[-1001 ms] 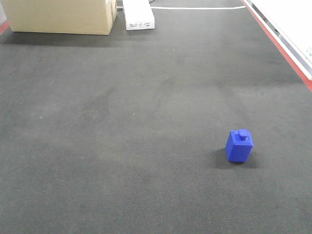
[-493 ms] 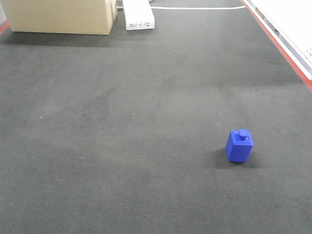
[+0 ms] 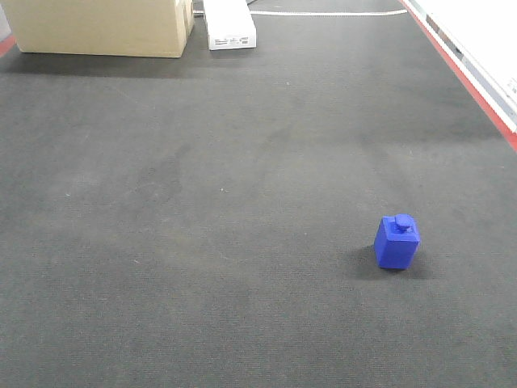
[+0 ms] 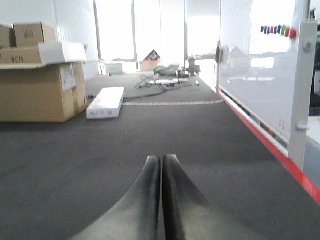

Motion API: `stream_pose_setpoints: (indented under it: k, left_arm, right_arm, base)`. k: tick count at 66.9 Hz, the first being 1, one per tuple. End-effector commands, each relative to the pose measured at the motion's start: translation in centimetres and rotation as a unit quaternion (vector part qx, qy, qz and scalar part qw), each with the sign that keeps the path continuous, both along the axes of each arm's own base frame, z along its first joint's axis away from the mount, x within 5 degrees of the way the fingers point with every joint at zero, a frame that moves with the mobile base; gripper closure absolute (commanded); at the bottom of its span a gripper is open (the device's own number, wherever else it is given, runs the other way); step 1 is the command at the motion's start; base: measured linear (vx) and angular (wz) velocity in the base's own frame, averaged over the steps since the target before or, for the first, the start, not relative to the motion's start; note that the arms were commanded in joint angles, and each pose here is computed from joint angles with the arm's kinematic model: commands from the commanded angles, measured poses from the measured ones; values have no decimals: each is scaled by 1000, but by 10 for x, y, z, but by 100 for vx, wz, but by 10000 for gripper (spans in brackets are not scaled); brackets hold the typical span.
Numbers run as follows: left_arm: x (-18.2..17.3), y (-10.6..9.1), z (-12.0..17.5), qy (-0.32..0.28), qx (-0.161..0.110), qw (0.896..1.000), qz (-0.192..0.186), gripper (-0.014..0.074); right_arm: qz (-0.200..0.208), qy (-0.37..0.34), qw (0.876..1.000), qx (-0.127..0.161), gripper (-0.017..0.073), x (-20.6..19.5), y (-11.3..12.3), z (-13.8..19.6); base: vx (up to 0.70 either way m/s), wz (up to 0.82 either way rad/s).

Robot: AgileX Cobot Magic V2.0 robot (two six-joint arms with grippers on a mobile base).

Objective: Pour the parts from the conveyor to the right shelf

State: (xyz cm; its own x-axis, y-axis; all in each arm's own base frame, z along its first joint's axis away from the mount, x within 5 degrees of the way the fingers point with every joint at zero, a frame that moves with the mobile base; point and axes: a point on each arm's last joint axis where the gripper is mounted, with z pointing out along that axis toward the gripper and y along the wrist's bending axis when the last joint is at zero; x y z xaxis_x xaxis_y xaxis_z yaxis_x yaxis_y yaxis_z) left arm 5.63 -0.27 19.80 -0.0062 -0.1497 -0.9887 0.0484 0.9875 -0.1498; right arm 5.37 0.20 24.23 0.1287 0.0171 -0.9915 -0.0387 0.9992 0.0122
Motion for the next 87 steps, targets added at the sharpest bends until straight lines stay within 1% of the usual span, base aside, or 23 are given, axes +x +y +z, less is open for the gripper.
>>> stream_pose_setpoints:
  k: [1, 10, 15, 19, 23, 30, 36, 42, 48, 55, 60, 67, 75, 81, 87]
  left_arm:
    - [0, -1, 0, -30, -8, 999, -4, 600]
    - [0, -1, 0, -30, -8, 999, -4, 600]
    - [0, -1, 0, -30, -8, 999, -4, 600]
    - [0, -1, 0, -30, -8, 999, -4, 600]
    - [0, -1, 0, -30, -8, 999, -4, 600]
    - [0, -1, 0, -30, -8, 999, -4, 600]
    - [0, -1, 0, -30, -8, 999, -4, 600]
    - [0, -1, 0, -30, -8, 999, -4, 600]
    - [0, -1, 0, -30, -8, 999, -4, 600]
    - [0, -1, 0, -30, -8, 999, -4, 600]
    - [0, -1, 0, -30, -8, 999, -4, 600]
    - [0, -1, 0, -30, -8, 999, -4, 600]
    - [0, -1, 0, -30, -8, 999, -4, 600]
    - [0, -1, 0, -30, -8, 999, -4, 600]
    - [0, -1, 0, -30, -8, 999, -4, 600]
  right_arm:
    - [-5, -27, 1000, -8, 568, 5, 0, 34]
    - [-3, 38, 999, -8, 568, 23, 0, 55]
    - [-2, 94, 995, -10, 568, 37, 1, 58]
    - [-2, 135, 991, -13, 568, 45, 1, 58]
    - [-1, 187, 982, -16, 568, 55, 2, 53]
    - [0, 242, 970, -22, 568, 67, 2, 42]
    - [0, 261, 965, -23, 568, 73, 2, 37]
    - [1, 267, 964, -7, 568, 77, 3, 35]
    - [1, 274, 962, -8, 565, 79, 3, 34]
    - [2, 299, 954, -10, 541, 80, 3, 30]
    - [2, 313, 950, -11, 496, 81, 3, 33]
    - [2, 320, 947, -11, 405, 84, 3, 40]
    - [3, 331, 943, -12, 265, 87, 4, 43]
    - [8, 339, 941, -6, 162, 90, 5, 40]
    - [35, 344, 938, -26, 81, 93, 13, 38]
  base:
    - [0, 0]
    - [0, 0]
    - [0, 0]
    - [0, 0]
    - [0, 0]
    - [0, 0]
    - [0, 0]
    - [0, 0]
    - [0, 0]
    - [0, 0]
    - [0, 0]
    - [0, 0]
    - [0, 0]
    - [0, 0]
    - [0, 0]
